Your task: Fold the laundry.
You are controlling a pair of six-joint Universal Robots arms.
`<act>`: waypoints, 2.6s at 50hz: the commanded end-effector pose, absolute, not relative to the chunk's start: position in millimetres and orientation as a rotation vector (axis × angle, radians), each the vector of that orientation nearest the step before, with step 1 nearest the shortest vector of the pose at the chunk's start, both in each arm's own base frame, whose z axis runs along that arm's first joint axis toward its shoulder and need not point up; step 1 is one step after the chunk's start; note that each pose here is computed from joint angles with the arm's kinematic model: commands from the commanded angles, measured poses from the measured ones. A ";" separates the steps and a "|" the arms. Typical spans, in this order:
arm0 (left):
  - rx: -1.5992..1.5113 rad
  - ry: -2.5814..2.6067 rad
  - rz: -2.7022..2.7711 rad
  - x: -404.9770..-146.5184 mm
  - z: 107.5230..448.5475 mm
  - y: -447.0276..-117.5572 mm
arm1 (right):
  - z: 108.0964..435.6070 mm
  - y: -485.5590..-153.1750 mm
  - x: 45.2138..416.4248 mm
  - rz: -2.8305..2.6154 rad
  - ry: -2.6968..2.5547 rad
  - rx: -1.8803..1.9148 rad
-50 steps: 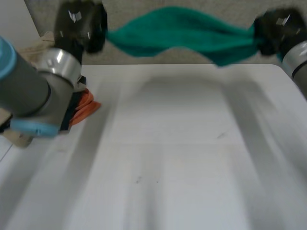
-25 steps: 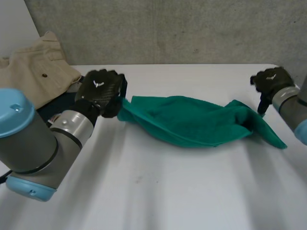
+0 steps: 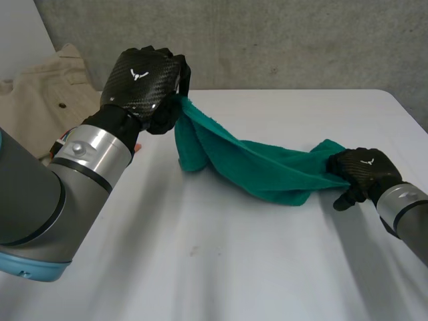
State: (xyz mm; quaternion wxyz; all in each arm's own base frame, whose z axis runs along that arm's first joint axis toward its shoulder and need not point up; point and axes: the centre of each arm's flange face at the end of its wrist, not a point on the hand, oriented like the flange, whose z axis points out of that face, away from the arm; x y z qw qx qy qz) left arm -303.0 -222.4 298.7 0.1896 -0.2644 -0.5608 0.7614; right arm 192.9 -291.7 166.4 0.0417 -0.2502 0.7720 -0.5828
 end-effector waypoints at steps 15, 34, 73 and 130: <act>-0.727 -1.509 2.177 -305.0 318.3 -218.1 | 105.5 -364.0 202.4 -1.870 2.336 -0.694; -0.615 -1.540 2.360 -256.4 376.7 -240.5 | 303.1 -345.5 147.3 -2.273 2.275 -0.968; -0.323 -1.001 2.896 -282.4 444.3 -354.4 | 417.5 -415.8 162.9 -3.239 1.415 -0.630; -0.785 -1.976 2.188 -264.1 203.0 -294.6 | 140.5 -402.1 169.1 -1.915 2.524 -1.319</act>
